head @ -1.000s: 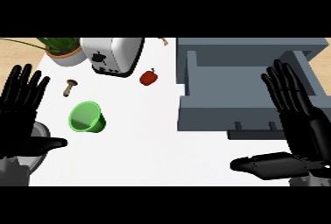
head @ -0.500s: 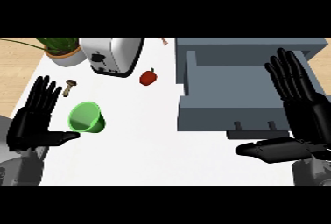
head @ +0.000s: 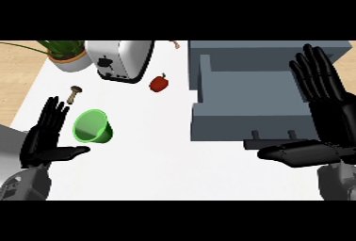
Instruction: Pick up the cup, place it into the drawer and close the drawer
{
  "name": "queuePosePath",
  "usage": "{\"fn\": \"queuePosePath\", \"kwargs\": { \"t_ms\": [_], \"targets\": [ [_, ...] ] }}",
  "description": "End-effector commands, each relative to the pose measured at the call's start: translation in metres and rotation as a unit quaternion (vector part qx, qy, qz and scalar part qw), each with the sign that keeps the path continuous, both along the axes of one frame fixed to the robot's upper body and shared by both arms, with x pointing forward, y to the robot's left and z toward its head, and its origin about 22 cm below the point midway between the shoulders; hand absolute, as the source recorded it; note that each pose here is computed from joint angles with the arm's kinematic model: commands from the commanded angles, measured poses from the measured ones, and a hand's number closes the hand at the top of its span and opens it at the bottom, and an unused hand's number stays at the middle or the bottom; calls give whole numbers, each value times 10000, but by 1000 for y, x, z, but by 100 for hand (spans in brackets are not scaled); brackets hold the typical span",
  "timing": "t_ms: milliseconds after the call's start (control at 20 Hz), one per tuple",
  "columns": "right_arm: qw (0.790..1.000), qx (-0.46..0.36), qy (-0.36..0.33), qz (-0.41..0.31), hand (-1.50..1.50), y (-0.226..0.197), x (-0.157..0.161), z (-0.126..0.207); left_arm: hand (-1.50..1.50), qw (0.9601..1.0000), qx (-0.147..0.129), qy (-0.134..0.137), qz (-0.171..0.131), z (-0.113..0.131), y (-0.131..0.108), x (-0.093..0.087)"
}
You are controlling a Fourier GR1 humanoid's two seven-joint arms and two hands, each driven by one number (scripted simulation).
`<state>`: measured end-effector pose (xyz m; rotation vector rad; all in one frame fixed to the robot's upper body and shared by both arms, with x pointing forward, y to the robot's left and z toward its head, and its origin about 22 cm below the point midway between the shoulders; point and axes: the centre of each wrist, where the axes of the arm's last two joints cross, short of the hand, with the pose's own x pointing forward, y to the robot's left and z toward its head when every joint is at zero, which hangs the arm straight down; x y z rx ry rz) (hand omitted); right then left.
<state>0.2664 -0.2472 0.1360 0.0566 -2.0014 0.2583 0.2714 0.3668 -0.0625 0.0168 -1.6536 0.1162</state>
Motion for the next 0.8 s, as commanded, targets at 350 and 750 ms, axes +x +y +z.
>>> {"fn": "queuePosePath", "kwargs": {
  "t_ms": [350, 750],
  "targets": [
    [10000, -37, -32, -27, -150, 2, 10, 13, -150, 9998, 143, 111, 120, -62, 7, -20],
    [9999, 106, 56, 34, -150, -8, 0, -5, -150, 9998, 57, -56, 182, -74, 2, -26]
  ]
}}
